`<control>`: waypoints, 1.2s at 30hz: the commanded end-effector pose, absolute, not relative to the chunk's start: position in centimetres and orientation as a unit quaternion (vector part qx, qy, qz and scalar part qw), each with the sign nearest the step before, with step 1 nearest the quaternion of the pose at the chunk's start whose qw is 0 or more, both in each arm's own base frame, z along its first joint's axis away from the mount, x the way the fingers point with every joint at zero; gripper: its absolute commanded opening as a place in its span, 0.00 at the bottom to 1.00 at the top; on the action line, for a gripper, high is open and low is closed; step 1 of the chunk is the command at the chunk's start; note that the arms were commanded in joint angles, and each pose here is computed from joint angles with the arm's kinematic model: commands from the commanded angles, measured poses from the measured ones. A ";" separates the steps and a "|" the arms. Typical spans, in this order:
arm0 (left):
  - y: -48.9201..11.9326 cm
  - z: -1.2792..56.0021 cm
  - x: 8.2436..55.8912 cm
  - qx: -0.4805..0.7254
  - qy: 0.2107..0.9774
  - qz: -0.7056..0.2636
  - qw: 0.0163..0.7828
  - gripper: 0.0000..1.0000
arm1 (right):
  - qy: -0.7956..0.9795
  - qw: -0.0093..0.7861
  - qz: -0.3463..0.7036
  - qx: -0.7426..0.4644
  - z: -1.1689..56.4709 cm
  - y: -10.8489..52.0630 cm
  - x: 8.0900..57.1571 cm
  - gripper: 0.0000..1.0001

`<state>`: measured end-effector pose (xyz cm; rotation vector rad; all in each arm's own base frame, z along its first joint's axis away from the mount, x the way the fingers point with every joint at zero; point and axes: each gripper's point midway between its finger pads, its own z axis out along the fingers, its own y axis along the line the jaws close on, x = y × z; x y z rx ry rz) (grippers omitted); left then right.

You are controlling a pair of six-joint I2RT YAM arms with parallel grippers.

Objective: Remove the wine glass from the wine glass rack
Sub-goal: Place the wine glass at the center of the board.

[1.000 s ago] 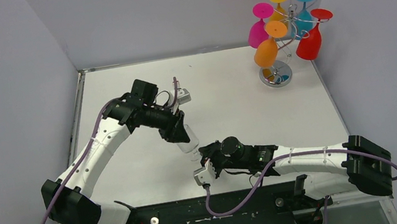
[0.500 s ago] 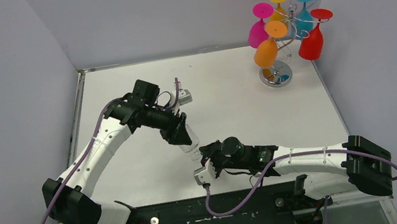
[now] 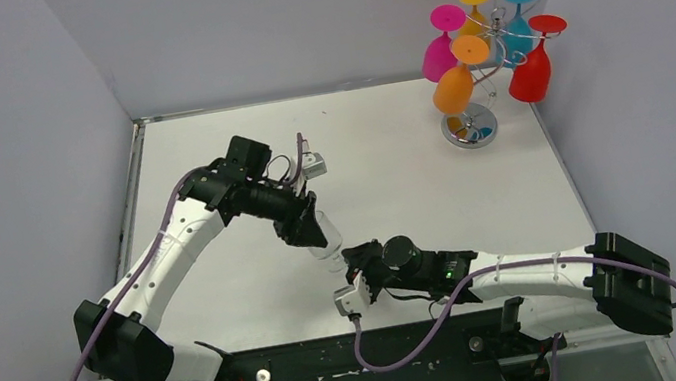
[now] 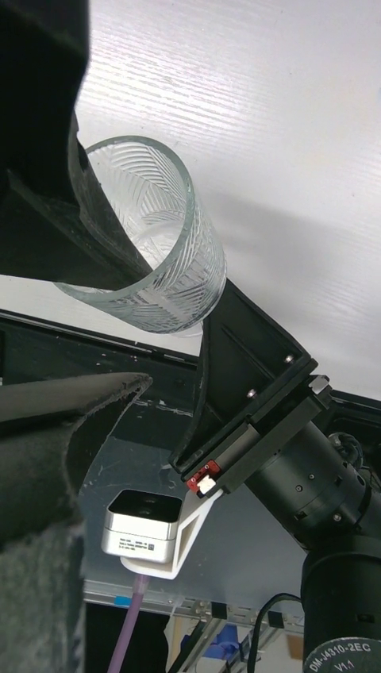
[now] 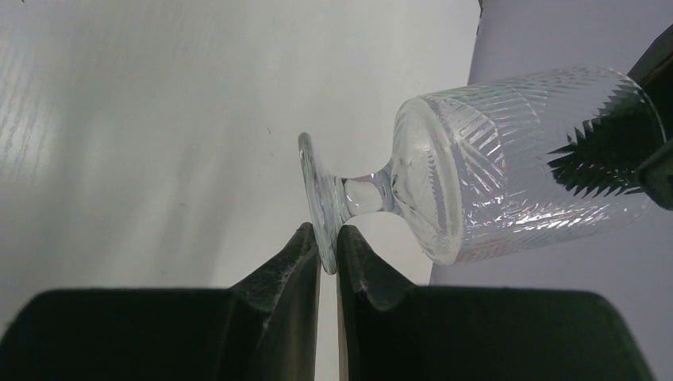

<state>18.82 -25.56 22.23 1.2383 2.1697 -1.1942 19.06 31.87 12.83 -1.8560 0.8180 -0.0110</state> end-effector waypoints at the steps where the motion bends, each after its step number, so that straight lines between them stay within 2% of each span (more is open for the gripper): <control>1: -26.0 22.6 16.7 0.449 0.749 -0.462 0.153 0.35 | 0.330 0.624 -0.037 -0.707 19.3 32.7 20.9 0.00; 5: -26.0 22.7 16.6 0.451 0.747 -0.463 0.153 0.16 | 0.330 0.622 -0.039 -0.709 19.2 32.6 20.9 0.00; 12: -26.0 22.5 16.6 0.451 0.749 -0.461 0.152 0.00 | 0.333 0.623 -0.044 -0.707 19.2 32.7 21.1 0.00; 20: -25.9 22.6 17.4 0.452 0.753 -0.446 0.172 0.00 | 0.340 0.620 -0.049 -0.705 19.0 32.7 21.5 0.00; 26: -25.7 22.9 17.8 0.452 0.757 -0.432 0.190 0.00 | 0.342 0.626 -0.043 -0.699 19.1 32.6 21.3 0.24; 32: -25.5 22.7 18.0 0.457 0.757 -0.423 0.200 0.00 | 0.342 0.634 -0.037 -0.693 19.4 32.6 21.2 0.33; 36: -25.3 22.8 18.7 0.451 0.764 -0.407 0.219 0.00 | 0.347 0.635 -0.034 -0.689 19.2 32.5 21.2 0.34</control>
